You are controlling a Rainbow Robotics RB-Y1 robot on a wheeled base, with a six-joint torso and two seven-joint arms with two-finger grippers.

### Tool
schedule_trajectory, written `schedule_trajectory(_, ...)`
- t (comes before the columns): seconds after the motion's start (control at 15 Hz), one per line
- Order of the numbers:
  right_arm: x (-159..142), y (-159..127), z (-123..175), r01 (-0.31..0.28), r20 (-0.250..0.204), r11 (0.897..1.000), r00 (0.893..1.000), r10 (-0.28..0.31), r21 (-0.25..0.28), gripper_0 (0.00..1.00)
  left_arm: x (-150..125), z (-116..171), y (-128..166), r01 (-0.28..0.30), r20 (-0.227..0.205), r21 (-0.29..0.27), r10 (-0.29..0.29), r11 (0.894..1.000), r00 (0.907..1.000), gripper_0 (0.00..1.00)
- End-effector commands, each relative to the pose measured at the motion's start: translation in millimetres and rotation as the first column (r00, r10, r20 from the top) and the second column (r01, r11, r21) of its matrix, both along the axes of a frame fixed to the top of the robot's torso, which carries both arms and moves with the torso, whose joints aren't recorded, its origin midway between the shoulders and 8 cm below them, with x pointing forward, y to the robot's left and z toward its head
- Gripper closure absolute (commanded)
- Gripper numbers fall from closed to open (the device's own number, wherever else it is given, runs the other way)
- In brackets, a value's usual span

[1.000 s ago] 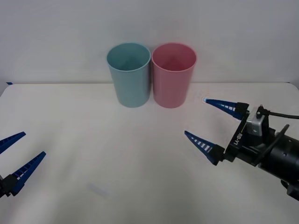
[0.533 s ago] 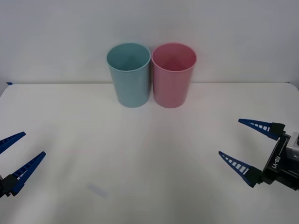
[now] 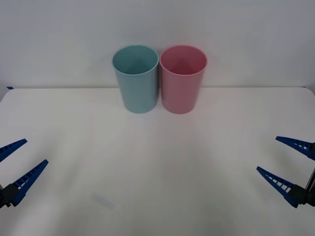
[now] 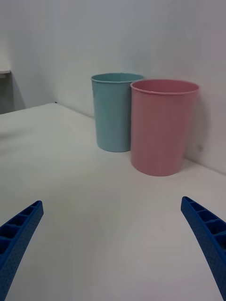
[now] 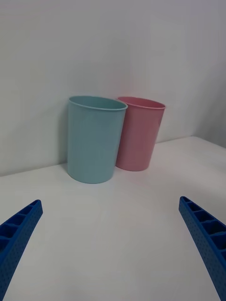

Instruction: Grasp the object on the table and drop it into the matching bin: aluminum can to the light blue bin, PET bottle to the pink bin.

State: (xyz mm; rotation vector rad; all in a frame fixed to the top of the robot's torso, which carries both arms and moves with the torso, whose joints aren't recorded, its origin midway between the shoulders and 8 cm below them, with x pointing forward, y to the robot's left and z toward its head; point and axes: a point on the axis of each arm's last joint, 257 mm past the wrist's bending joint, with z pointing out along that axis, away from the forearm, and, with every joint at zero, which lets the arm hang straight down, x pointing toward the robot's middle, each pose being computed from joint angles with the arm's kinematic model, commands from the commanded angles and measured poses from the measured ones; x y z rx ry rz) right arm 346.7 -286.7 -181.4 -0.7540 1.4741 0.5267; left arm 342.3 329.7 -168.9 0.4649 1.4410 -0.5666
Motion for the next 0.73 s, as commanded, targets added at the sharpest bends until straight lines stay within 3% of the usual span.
schedule_trajectory(0.07,-3.4,-9.8,-1.9,0.023,-0.026,1.000,0.999,-0.023,0.014,0.00,0.0,0.0,0.0,0.000,0.000,0.000,0.000,1.000,1.0000,0.00)
schedule_trajectory(0.73,-10.3,-19.4,-9.5,0.056,-0.069,0.998,0.996,-0.053,0.030,0.00,0.0,0.0,0.0,0.000,0.000,0.000,0.000,1.000,1.0000,0.00)
